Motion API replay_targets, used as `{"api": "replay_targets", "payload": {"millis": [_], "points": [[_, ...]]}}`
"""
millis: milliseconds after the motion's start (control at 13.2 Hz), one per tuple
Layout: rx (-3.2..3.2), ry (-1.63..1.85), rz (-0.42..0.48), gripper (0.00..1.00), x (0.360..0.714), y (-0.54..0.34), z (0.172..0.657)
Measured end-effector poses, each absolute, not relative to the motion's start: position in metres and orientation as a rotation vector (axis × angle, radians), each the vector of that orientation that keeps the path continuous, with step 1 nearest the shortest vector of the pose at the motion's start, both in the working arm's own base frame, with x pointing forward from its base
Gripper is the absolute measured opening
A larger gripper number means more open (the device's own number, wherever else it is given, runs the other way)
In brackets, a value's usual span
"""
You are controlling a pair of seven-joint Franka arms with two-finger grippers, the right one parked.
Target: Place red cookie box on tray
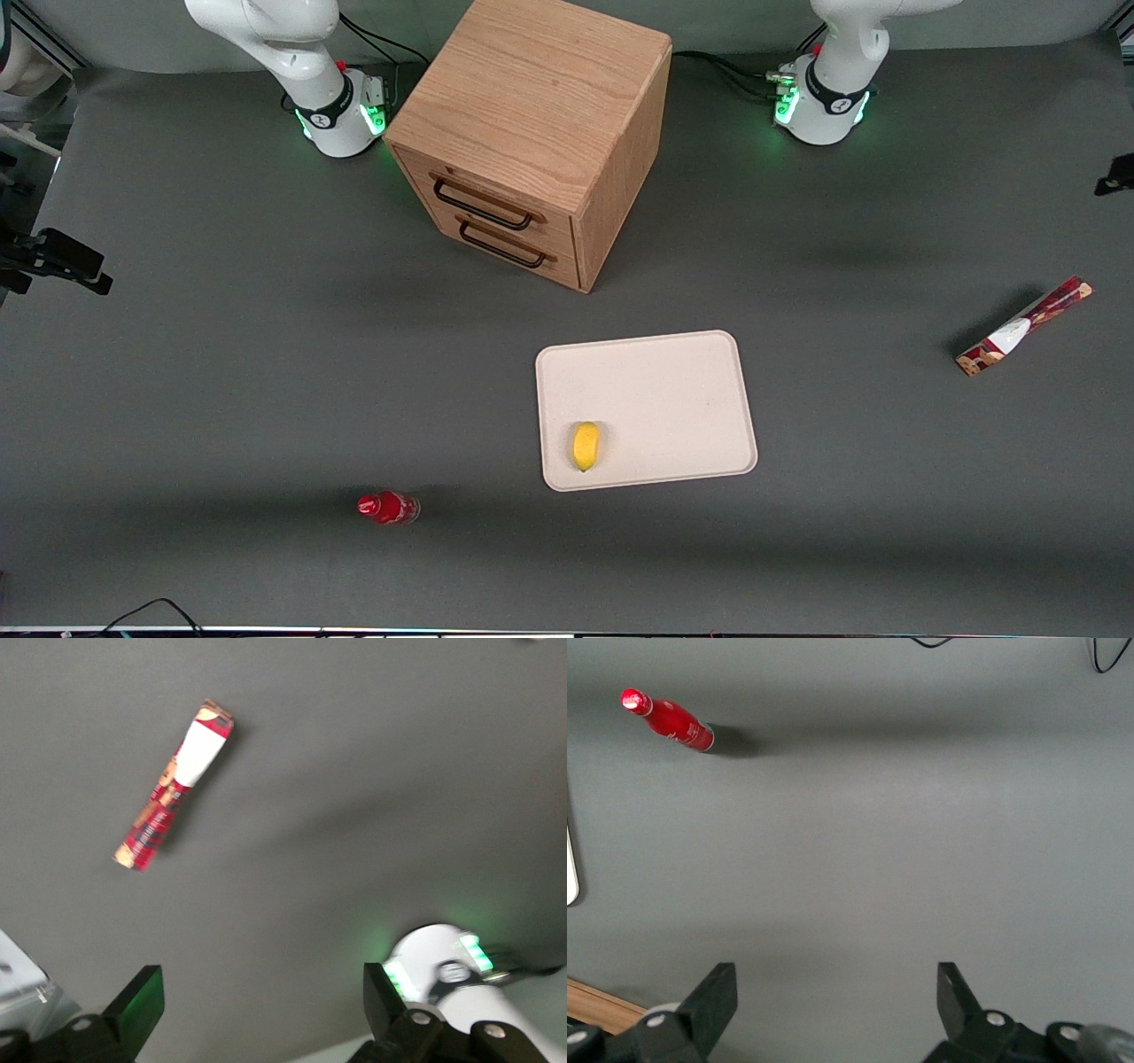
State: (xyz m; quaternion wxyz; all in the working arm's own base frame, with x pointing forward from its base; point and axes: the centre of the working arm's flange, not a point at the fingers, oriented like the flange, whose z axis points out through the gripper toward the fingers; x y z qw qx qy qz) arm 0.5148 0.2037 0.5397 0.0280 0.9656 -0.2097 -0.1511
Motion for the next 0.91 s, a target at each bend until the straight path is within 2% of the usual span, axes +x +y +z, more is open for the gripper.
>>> {"api": "replay_targets", "payload": {"millis": [228, 456, 911], "points": [[2.907, -0.879, -0.395, 1.0, 0.507, 0.27, 0.438], [2.834, -1.04, -0.247, 1.0, 0.493, 0.286, 0.344], [2.773, -1.218, -0.033, 1.0, 0.5, 0.297, 0.243]]}}
